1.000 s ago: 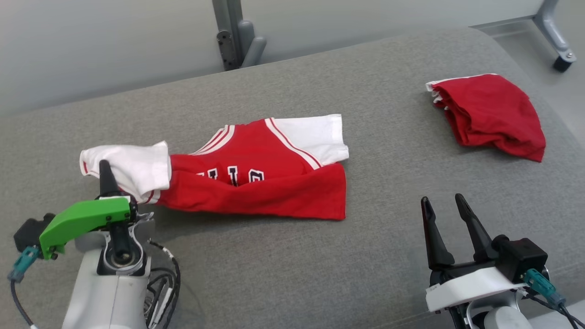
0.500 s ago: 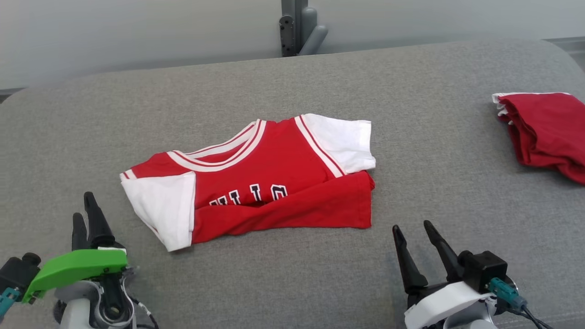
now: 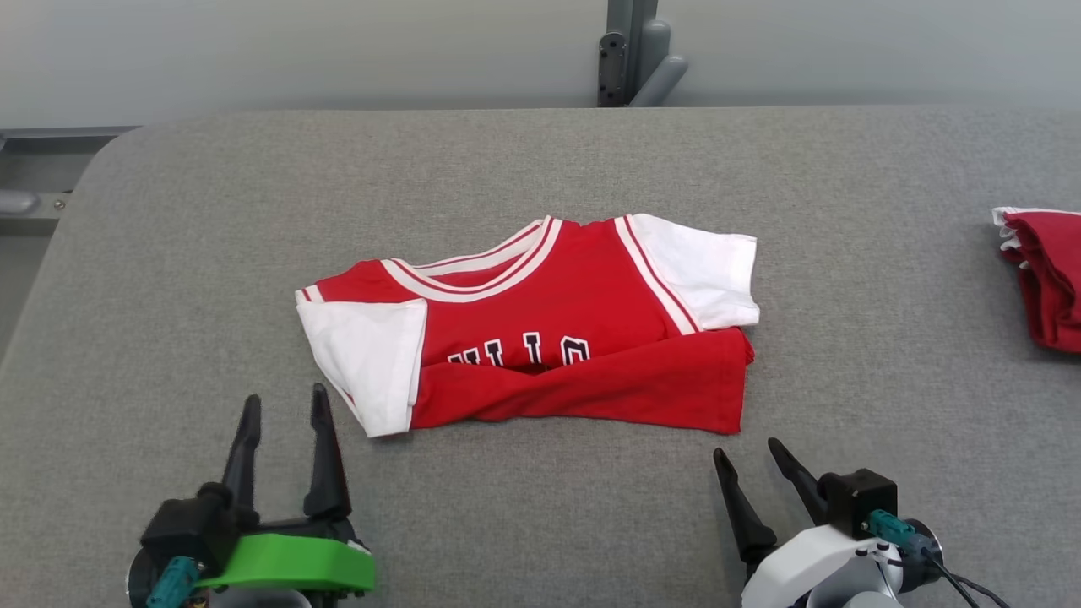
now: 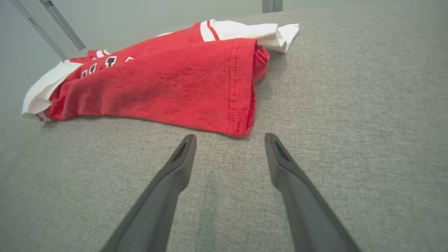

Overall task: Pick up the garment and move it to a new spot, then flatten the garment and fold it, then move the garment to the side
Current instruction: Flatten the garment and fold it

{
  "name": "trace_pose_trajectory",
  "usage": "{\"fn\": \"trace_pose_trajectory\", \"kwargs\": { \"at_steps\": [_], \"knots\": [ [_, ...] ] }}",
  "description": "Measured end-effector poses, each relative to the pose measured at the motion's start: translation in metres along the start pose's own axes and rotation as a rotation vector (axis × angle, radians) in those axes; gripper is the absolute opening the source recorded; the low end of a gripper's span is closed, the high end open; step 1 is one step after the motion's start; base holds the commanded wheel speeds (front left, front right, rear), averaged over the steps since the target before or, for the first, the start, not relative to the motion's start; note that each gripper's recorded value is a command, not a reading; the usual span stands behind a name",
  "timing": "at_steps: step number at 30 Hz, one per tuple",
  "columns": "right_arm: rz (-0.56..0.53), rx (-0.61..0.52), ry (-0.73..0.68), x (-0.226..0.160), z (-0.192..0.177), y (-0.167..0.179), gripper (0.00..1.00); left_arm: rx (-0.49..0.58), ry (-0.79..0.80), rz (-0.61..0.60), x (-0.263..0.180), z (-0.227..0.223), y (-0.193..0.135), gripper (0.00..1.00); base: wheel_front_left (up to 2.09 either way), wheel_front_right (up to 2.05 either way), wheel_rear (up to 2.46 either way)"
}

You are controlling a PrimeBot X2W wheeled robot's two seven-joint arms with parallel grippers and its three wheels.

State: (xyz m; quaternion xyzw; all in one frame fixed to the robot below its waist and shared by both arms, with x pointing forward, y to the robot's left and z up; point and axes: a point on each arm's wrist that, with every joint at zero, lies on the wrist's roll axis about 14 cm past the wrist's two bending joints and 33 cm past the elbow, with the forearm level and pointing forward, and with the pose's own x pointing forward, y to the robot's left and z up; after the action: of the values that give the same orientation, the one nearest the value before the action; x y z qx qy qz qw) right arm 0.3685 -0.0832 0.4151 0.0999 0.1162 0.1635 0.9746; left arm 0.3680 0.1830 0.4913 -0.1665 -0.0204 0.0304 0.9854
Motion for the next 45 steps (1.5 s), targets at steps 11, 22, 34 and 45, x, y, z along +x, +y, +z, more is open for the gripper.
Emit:
{"fn": "trace_pose_trajectory", "kwargs": {
  "at_steps": [11,22,34,45],
  "knots": [
    [0.019,-0.033,0.041,0.019,-0.006,0.002,1.00,0.116,0.010,-0.019,-0.019,-0.003,-0.010,1.00,0.00,0.00,0.00],
    [0.021,-0.035,0.069,0.028,-0.013,0.003,0.21,0.119,0.027,0.003,-0.024,-0.008,-0.004,1.00,0.00,0.00,0.00],
    [-0.021,-0.023,0.067,0.033,-0.012,-0.012,0.18,0.132,0.054,0.003,-0.018,-0.016,-0.002,1.00,0.00,0.00,0.00],
    [-0.005,-0.024,0.099,0.045,-0.020,-0.008,0.00,0.139,0.059,-0.007,-0.014,-0.018,-0.004,1.00,0.00,0.00,0.00]
  ]
}}
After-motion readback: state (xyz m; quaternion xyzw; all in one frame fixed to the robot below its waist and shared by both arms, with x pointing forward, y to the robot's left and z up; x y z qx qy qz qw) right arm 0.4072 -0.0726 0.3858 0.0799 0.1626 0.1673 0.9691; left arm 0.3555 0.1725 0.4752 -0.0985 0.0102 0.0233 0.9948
